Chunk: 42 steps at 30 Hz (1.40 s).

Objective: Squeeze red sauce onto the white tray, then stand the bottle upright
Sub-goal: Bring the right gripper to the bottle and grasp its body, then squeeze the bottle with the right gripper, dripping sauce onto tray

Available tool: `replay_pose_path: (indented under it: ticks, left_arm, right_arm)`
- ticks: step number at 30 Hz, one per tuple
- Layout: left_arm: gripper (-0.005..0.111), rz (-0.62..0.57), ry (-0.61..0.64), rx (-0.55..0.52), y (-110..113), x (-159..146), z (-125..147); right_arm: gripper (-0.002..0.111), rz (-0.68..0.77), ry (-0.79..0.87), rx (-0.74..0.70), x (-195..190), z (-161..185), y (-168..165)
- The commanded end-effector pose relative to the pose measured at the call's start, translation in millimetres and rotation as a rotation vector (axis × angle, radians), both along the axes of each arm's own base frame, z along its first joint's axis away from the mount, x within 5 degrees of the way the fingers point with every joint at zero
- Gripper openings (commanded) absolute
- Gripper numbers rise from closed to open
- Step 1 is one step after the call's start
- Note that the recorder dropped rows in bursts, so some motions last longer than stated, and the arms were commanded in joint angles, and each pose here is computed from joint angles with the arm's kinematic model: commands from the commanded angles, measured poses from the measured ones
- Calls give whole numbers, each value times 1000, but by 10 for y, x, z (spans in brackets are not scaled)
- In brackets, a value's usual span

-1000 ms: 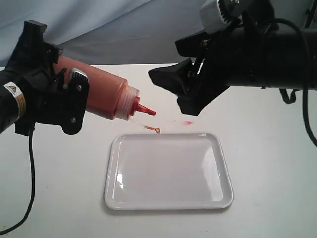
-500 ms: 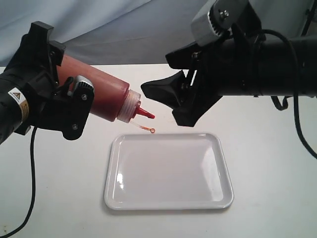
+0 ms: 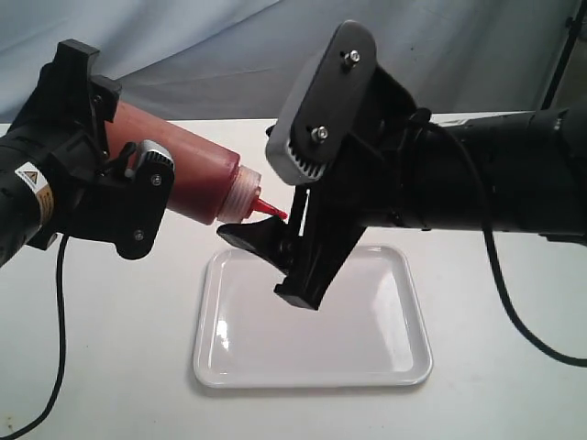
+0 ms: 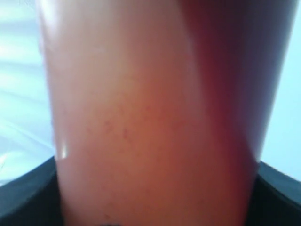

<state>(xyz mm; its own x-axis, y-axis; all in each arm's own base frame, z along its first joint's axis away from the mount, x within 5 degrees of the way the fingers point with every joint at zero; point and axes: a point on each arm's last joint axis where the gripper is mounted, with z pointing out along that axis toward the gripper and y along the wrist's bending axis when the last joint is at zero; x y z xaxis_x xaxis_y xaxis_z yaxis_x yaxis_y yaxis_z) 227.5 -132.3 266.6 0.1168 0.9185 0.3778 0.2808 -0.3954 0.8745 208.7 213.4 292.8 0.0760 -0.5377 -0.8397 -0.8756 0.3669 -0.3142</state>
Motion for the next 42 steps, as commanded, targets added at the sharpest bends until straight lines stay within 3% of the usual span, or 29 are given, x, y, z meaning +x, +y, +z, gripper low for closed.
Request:
replay_pose_path:
  ticks: [1, 6, 17, 29, 34, 42]
  left_arm:
    - [0, -23, -6, -4, -17, -16, 4]
    - [0, -36, -1, 47, -7, -24, -20]
    - [0, -68, 2, 83, -106, -63, -58]
    - [0, 3, 10, 184, -152, 18, -238]
    - [0, 17, -1, 199, -138, 23, -222]
    - [0, -38, -9, 206, -264, -64, -220]
  right_arm:
    - [83, -50, -31, -64, 85, -150, 47]
    - [83, -41, -45, -139, 146, -318, 105]
    - [83, -39, -37, -145, 154, -350, 115]
    - [83, -27, -27, -147, 147, -364, 124]
    - [83, -20, 17, -203, 252, -608, 216]
    - [83, -24, 43, -111, 382, -447, 390]
